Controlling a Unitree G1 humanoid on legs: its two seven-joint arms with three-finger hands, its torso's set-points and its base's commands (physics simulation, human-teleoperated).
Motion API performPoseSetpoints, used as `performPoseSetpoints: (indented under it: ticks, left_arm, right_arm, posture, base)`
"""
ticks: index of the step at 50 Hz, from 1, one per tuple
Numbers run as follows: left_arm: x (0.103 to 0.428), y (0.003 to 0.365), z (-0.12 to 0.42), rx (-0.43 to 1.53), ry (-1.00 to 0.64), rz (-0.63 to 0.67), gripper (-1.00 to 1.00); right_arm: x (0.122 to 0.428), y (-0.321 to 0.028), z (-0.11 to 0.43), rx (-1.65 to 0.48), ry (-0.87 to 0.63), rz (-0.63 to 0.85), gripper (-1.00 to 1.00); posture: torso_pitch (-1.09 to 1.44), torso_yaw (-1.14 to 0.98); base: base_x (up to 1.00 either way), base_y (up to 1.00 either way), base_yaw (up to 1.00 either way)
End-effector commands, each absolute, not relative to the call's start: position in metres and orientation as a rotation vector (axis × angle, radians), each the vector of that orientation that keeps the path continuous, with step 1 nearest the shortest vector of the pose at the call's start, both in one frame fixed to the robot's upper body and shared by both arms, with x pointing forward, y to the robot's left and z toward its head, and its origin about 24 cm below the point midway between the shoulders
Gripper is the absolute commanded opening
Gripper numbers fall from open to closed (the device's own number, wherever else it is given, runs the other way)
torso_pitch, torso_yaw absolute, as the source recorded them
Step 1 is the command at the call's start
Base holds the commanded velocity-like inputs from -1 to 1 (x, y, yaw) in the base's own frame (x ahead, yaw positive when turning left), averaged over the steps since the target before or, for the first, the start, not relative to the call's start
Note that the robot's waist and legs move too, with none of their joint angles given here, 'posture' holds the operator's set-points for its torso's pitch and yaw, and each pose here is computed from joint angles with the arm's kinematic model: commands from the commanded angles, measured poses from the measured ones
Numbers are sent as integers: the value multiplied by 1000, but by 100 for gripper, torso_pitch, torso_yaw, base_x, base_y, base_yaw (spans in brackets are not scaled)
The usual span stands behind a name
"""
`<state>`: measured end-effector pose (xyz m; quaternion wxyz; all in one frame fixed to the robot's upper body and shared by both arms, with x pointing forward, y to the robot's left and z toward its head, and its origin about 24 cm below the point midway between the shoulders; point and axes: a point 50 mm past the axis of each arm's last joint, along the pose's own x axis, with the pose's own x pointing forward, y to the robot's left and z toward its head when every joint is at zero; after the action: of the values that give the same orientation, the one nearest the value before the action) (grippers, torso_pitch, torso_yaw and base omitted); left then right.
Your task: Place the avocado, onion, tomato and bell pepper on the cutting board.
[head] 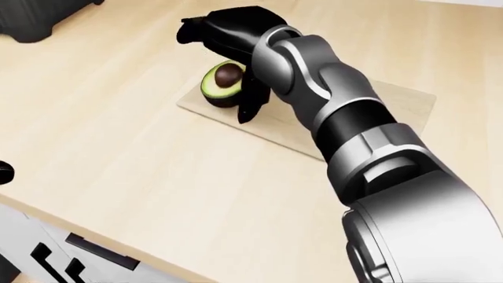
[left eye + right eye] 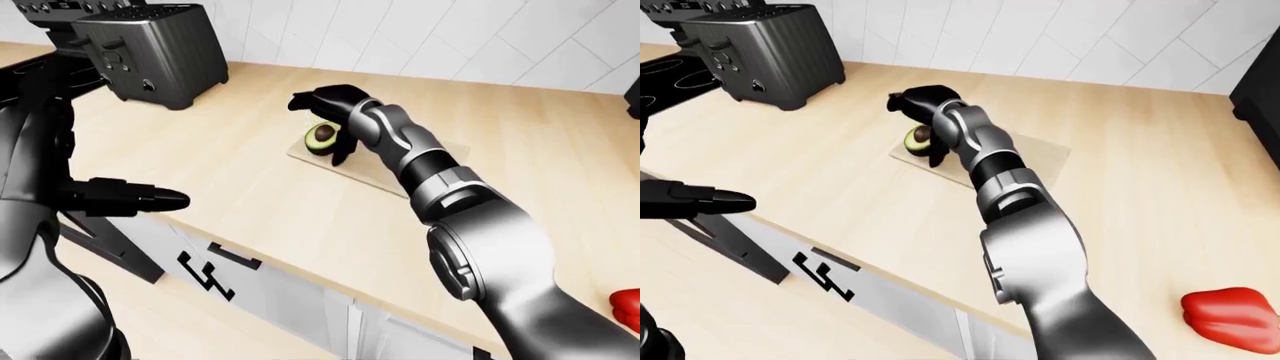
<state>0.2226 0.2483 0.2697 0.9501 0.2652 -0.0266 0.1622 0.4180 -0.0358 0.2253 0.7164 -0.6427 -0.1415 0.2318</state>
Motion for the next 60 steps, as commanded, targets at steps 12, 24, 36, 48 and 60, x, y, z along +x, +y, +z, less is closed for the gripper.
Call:
performPoseSetpoints:
  ticks: [12, 24, 36, 48, 60]
  left_arm:
    - [220, 248, 281, 550, -114, 369, 100]
    - [225, 243, 281, 533, -130, 339, 100]
    - [230, 241, 286, 549, -142, 326, 100]
    - [236, 239, 284, 558, -140, 316, 100]
    - [238, 237, 287, 554, -152, 305, 100]
  right_arm:
    - [417, -33, 259, -1411, -412, 447, 100]
    - [415, -43, 309, -1372, -441, 386, 100]
    - [402, -59, 377, -1236, -459, 306, 100]
    - [369, -80, 423, -1069, -444, 262, 100]
    - [304, -93, 431, -860, -397, 287, 100]
  posture:
    - [0, 43]
    - [0, 43]
    - [0, 41]
    - [0, 35]
    - [0, 29]
  base:
    - [0, 0, 0]
    - [0, 0, 0]
    - [0, 0, 0]
    - [0, 0, 0]
    - [0, 0, 0]
